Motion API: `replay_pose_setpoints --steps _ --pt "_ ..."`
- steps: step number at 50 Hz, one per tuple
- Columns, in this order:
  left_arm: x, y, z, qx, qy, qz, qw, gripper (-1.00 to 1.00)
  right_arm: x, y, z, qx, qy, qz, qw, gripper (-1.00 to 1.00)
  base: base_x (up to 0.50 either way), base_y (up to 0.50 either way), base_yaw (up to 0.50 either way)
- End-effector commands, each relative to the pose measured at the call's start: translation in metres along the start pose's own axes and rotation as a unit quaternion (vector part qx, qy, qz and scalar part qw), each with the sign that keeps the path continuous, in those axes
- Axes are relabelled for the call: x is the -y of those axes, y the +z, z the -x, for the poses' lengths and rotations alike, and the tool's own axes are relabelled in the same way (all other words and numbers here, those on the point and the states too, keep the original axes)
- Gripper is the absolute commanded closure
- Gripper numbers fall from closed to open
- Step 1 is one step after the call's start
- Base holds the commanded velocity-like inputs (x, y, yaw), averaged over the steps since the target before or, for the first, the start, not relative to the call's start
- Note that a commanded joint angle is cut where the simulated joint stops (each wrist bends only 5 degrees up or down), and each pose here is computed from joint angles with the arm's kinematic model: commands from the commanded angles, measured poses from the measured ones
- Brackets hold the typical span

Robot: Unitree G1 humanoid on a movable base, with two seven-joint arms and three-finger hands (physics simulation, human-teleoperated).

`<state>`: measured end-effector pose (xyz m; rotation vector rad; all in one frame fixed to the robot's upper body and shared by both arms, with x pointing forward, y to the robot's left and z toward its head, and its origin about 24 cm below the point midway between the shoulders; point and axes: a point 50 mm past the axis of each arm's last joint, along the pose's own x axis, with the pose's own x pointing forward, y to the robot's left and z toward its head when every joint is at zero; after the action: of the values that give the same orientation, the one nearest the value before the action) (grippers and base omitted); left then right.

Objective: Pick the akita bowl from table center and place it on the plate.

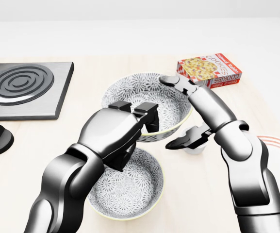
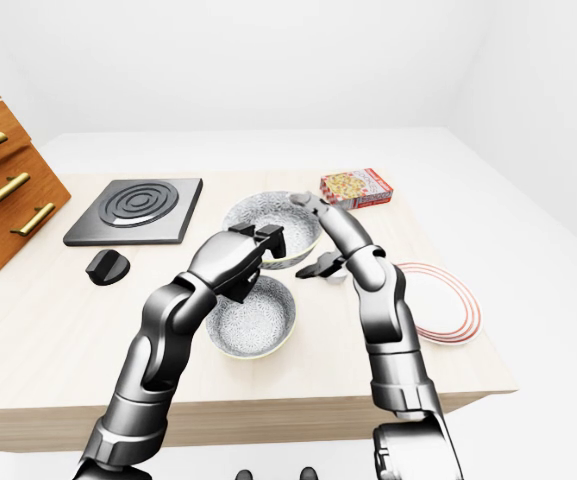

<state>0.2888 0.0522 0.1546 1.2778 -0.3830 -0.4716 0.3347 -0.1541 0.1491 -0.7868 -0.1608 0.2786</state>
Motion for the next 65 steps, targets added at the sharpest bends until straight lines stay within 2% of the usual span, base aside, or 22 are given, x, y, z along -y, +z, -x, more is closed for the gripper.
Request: replay_pose_setpoints --steps 1,2,3,4,8,27,29,30,31,33,38,41,43,47,49,50,53,54,56,58,63,65 --pt "-0.006 0.001 0.001 0.002 0.018 -0.001 1.0 1.0 -0.003 -0.002 -0.002 -0.006 0.004 -0.001 1.0 -0.11 0.0 0.0 0.0" --pt "-0.006 0.001 0.001 0.002 0.018 -0.001 1.0 1.0 -0.003 -0.002 -0.001 -0.006 0.004 -0.001 1.0 0.12 0.0 0.0 0.0" --pt "-0.006 0.001 0.001 0.003 0.018 -0.001 1.0 1.0 -0.003 -0.002 -0.001 -0.006 0.004 -0.001 1.0 0.22 0.0 0.0 0.0" --pt "-0.006 0.002 0.001 0.003 0.018 -0.002 1.0 1.0 -0.003 -0.002 -0.001 -0.006 0.004 -0.001 1.0 0.61 0.0 0.0 0.0" --pt "-0.006 0.002 0.001 0.003 0.017 -0.002 1.0 1.0 -0.002 -0.003 0.001 -0.007 0.004 0.0 1.0 1.0 0.0 0.0 0.0" --pt "-0.009 -0.002 -0.002 -0.002 0.02 -0.005 1.0 1.0 -0.001 -0.004 0.0 -0.009 0.005 -0.001 1.0 1.0 0.0 0.0 0.0" --pt "-0.011 -0.003 -0.003 -0.002 0.023 -0.003 1.0 0.84 -0.001 -0.005 0.0 -0.009 0.005 -0.002 1.0 1.0 0.0 0.0 0.0" --pt "-0.013 -0.004 -0.003 -0.002 0.025 -0.003 1.0 0.67 -0.001 -0.005 0.0 -0.01 0.005 -0.002 1.0 1.0 0.0 0.0 0.0" --pt "-0.014 -0.004 -0.003 -0.002 0.028 -0.003 1.0 0.36 -0.002 -0.005 0.0 -0.01 0.006 -0.002 1.0 1.0 0.0 0.0 0.0" --pt "-0.016 -0.005 -0.003 -0.001 0.032 0.001 0.999 -1.0 -0.002 -0.006 0.001 -0.011 0.006 -0.003 1.0 1.0 0.0 0.0 0.0" --pt "-0.027 0.006 0.002 0.039 0.032 0.068 0.996 -1.0 -0.002 -0.007 0.001 -0.012 0.004 -0.003 1.0 1.0 0.0 0.0 0.0" --pt "-0.035 0.01 0.007 0.043 0.026 0.137 0.989 -1.0 -0.001 -0.007 0.001 -0.012 0.003 -0.003 1.0 1.0 0.0 0.0 0.0" --pt "-0.04 0.015 0.01 0.061 0.031 0.15 0.986 -1.0 -0.001 -0.007 0.001 -0.013 0.002 -0.003 1.0 1.0 0.0 0.0 0.0" --pt "-0.075 0.022 0.02 0.142 0.094 0.195 0.966 -1.0 -0.001 -0.007 0.002 -0.013 0.002 -0.003 1.0 1.0 0.0 0.0 0.0" --pt "-0.099 0.028 0.029 0.195 0.134 0.201 0.951 -1.0 -0.001 -0.008 0.003 -0.014 0.001 -0.003 1.0 1.0 0.0 0.0 0.0" --pt "-0.121 0.029 0.037 0.229 0.171 0.204 0.936 -1.0 -0.001 -0.009 0.003 -0.015 0.001 -0.003 1.0 1.0 0.0 0.0 0.0" --pt "-0.154 0.031 0.055 0.305 0.227 0.216 0.899 -1.0 -0.001 -0.01 0.004 -0.017 0.0 -0.003 1.0 1.0 0.0 0.0 0.0" --pt "-0.168 0.023 0.063 0.317 0.278 0.24 0.875 -1.0 -0.001 -0.011 0.006 -0.018 0.0 -0.004 1.0 1.0 0.0 0.0 0.0" --pt "-0.175 0.014 0.069 0.328 0.314 0.274 0.848 -1.0 -0.001 -0.012 0.007 -0.018 -0.001 -0.004 1.0 1.0 0.0 0.0 0.0" --pt "-0.177 -0.001 0.079 0.326 0.362 0.331 0.808 -1.0 0.0 -0.012 0.009 -0.017 -0.001 -0.004 1.0 1.0 0.0 0.0 0.0" --pt "-0.163 -0.018 0.088 0.317 0.389 0.424 0.754 -1.0 0.003 -0.012 0.014 -0.016 -0.004 -0.001 1.0 1.0 0.0 0.0 0.0" --pt "-0.158 -0.02 0.091 0.311 0.387 0.435 0.751 -1.0 0.007 -0.014 0.018 -0.017 -0.007 0.001 1.0 1.0 0.0 0.0 0.0"
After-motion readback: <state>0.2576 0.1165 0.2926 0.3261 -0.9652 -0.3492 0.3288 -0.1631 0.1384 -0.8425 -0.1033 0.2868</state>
